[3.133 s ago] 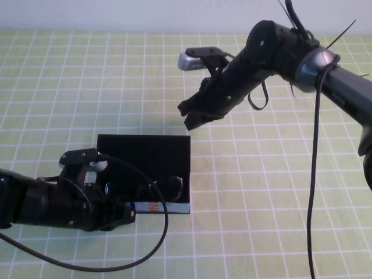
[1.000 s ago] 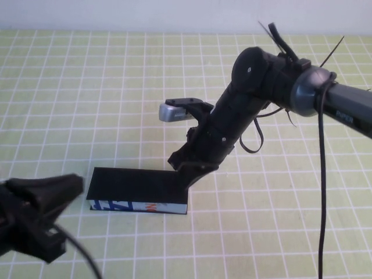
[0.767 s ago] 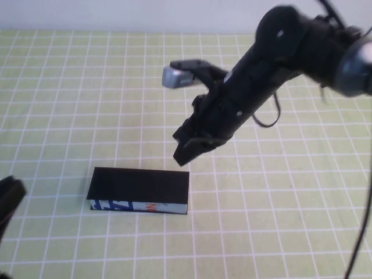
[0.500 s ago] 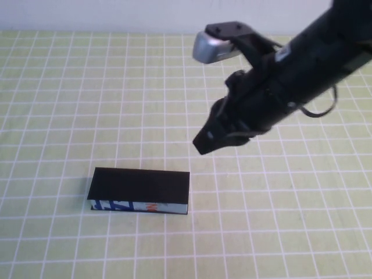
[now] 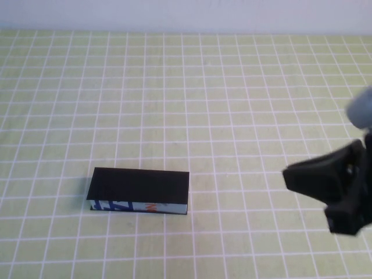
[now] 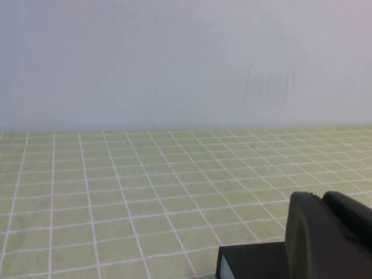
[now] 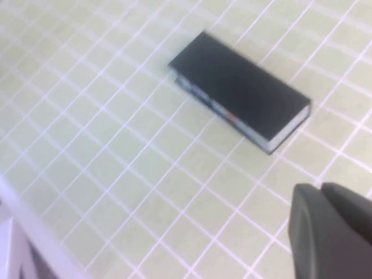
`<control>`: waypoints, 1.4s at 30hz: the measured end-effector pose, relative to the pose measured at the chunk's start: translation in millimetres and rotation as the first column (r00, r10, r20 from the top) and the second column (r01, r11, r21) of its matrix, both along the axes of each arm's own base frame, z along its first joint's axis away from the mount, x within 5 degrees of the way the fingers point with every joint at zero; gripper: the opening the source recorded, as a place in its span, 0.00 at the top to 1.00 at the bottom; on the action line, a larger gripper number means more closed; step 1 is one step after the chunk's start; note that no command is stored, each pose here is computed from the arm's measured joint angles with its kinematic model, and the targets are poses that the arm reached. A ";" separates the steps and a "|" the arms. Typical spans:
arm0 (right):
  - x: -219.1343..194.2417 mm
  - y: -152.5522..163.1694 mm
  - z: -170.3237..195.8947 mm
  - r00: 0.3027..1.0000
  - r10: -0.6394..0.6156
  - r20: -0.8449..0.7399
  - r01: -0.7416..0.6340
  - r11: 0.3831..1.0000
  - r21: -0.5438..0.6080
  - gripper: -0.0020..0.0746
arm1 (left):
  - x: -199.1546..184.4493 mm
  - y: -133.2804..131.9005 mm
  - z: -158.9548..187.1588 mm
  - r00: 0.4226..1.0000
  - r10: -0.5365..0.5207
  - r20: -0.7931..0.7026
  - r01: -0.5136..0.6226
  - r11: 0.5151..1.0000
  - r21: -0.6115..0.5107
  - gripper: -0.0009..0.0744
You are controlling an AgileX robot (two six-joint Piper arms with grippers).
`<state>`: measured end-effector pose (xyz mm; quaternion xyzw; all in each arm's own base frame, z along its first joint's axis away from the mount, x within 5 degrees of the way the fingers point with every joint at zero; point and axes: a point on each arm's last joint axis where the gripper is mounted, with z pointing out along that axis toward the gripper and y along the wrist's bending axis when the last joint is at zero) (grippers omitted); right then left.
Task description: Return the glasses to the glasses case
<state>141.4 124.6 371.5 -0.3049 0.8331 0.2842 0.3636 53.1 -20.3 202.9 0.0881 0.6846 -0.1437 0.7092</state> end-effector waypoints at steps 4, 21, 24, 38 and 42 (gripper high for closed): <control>-21.9 -18.6 -22.3 0.995 -0.071 0.071 0.068 0.996 0.050 0.99 | 0.0 0.0 0.0 1.000 0.000 -0.001 0.000 1.000 -0.002 0.99; -48.5 -43.9 -115.6 0.961 -0.275 -0.019 0.273 0.941 0.200 0.99 | 0.0 0.0 0.0 1.000 0.000 -0.001 0.000 1.000 -0.004 0.99; -44.9 -46.9 -118.7 0.950 -0.312 0.028 0.300 0.932 0.202 0.99 | 0.0 0.0 0.0 1.000 0.000 -0.001 0.000 1.000 -0.004 0.99; -68.0 -112.2 -174.1 0.610 -0.709 0.354 0.632 0.705 0.322 0.99 | 0.0 0.0 0.0 1.000 0.000 -0.001 0.000 1.000 -0.004 0.99; -82.0 -115.5 -173.7 0.545 -0.733 0.408 0.619 0.679 0.395 0.99 | 0.0 0.0 0.0 1.000 0.000 -0.001 0.000 1.000 -0.004 0.99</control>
